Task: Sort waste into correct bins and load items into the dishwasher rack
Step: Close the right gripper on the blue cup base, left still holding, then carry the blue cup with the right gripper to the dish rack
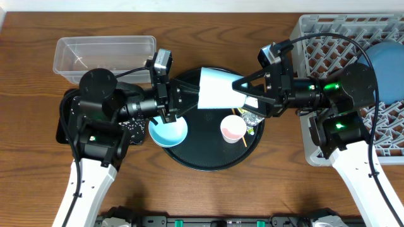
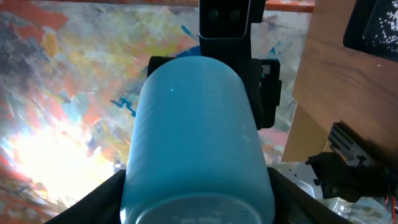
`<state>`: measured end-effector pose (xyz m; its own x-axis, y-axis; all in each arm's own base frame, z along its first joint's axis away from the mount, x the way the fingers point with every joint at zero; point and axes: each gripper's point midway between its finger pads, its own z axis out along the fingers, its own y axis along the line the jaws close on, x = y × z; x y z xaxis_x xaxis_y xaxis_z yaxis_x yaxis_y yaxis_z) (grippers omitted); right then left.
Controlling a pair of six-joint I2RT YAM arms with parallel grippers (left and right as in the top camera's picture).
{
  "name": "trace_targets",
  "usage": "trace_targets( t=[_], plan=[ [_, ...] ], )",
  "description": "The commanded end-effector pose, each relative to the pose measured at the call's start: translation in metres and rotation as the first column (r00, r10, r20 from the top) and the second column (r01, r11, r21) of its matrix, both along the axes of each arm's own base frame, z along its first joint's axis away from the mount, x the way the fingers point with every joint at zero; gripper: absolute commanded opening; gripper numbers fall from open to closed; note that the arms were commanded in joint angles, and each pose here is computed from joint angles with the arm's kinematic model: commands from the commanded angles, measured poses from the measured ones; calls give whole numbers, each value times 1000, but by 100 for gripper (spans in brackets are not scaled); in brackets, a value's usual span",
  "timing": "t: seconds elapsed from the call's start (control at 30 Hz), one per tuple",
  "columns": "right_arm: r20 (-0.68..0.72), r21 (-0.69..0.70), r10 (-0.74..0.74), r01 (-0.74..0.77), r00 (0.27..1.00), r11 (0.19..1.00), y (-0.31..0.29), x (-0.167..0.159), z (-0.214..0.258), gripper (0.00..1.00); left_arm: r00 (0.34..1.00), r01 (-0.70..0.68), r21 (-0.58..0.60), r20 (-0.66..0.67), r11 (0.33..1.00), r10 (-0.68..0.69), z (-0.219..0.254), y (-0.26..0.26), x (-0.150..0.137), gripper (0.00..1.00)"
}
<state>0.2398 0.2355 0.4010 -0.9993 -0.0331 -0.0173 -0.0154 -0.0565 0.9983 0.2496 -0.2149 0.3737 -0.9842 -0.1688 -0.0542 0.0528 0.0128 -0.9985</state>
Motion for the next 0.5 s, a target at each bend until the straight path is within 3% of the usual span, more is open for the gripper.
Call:
trace_targets(
  t=[0.0, 0.33, 0.47],
  plan=[
    [0, -2, 38, -38, 999, 999, 6, -8, 1, 54, 999, 26, -4, 19, 1000, -26, 5, -2, -4, 6],
    [26, 4, 25, -25, 999, 1000, 6, -7, 2, 48, 998, 55, -4, 20, 999, -54, 6, -3, -9, 7],
    [37, 7, 13, -13, 999, 1000, 6, -5, 3, 44, 997, 71, -4, 21, 997, -71, 6, -3, -12, 17]
  ],
)
